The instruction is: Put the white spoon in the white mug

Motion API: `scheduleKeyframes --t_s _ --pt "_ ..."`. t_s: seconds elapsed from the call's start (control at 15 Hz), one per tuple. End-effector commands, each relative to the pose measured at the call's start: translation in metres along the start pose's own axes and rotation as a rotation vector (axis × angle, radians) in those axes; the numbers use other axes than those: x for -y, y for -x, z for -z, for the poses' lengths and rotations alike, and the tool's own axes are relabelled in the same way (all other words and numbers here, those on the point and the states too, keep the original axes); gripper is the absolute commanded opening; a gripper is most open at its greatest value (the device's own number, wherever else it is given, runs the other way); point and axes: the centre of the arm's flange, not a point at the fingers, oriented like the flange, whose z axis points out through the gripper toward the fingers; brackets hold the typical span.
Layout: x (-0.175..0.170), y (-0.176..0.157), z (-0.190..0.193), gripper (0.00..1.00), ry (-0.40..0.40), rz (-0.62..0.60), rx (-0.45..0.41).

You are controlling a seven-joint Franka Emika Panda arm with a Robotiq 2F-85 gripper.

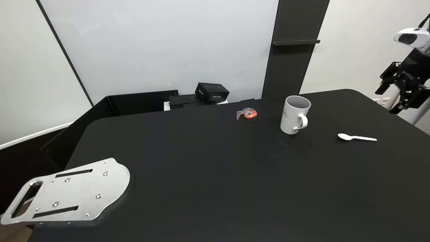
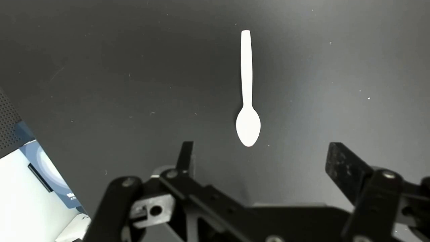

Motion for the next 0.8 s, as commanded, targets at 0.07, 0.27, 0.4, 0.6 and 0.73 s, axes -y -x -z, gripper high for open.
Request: scheduleKeyframes --t_s 0.07,0.27,0.4,0.6,0.73 --pt "0.000 0.000 0.000 1.00 0.000 0.000 0.000" --pt "0.000 0.000 0.000 1.00 0.000 0.000 0.000" --pt "-0.001 0.000 0.000 1.00 0.010 0.005 0.009" --pt "-0.016 -0.009 -0.013 1.00 0.013 0.024 0.012" --pt "-0.016 -0.025 -0.023 1.00 0.029 0.012 0.025"
